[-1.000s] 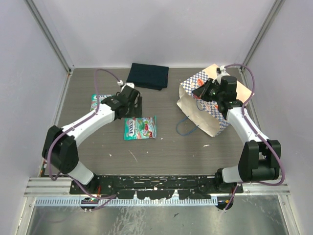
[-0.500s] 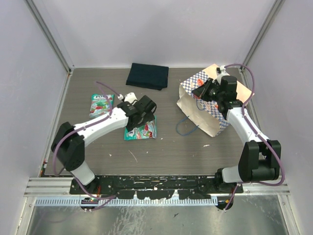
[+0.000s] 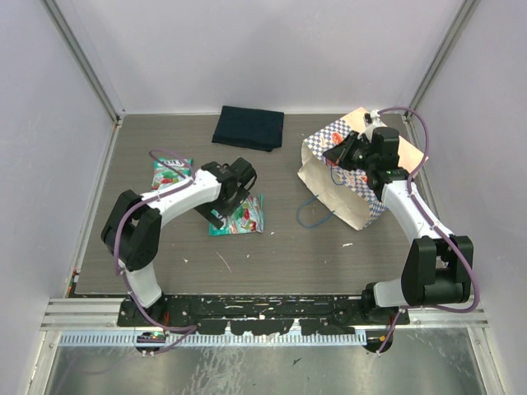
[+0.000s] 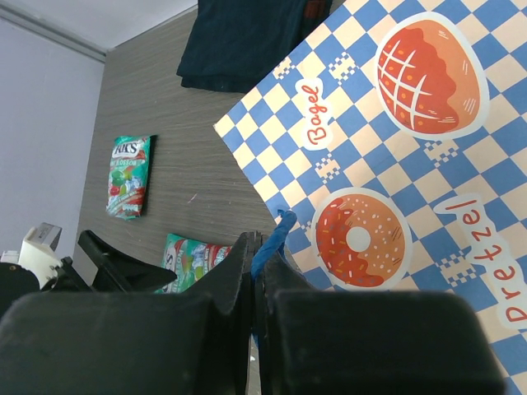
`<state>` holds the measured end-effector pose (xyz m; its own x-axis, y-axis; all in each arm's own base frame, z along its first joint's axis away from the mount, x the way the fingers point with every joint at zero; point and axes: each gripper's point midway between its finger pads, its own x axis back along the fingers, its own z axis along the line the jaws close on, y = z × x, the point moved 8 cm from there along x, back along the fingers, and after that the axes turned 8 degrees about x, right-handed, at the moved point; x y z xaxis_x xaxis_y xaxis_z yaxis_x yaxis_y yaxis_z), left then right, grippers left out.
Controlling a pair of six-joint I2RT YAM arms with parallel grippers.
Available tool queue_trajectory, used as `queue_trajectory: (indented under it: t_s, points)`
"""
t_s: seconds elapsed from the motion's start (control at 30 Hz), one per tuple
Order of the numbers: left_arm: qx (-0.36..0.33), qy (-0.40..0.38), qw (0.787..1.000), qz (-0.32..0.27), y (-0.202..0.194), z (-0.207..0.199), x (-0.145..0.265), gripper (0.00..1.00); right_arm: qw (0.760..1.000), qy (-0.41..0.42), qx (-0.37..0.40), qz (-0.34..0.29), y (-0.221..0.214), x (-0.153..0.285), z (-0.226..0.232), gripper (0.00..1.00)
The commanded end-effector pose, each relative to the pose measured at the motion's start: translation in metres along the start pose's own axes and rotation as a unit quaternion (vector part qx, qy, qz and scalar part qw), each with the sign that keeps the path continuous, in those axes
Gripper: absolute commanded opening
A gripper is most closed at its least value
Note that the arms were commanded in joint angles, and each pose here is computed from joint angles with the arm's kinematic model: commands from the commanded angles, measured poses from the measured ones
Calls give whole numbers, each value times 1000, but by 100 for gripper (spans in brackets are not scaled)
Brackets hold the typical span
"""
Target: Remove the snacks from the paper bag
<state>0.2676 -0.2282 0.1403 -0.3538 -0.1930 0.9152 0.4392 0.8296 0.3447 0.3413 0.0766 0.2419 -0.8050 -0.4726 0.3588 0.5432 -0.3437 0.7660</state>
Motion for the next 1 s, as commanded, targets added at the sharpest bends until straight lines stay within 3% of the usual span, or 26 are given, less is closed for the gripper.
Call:
queue_trajectory:
  t_s: [0.0,0.3,0.53,0.67,0.8,0.87,0.97]
  points:
    - [99,7,995,20,10,-13,13,98,999,19,24,-35,17,6,11,7]
    - [214,27,971,106,-3,-22,-11,97,999,18,24,-34,16,6,10,7]
    - [231,59,963,122,-17,-21,-39,96,999,16,23,-29,13,3,7,7]
    - [211,81,969,100,-15,-15,-59,93,999,16,24,-30,14,3,7,7]
    - [122,73,986,89,-5,-20,-75,89,999,13,26,-31,14,3,7,7]
    - [9,71,994,81,2,-24,-80,88,999,12,26,-31,15,3,6,7]
    - [-157,74,983,61,14,-30,-87,88,999,11,26,-32,15,3,6,7]
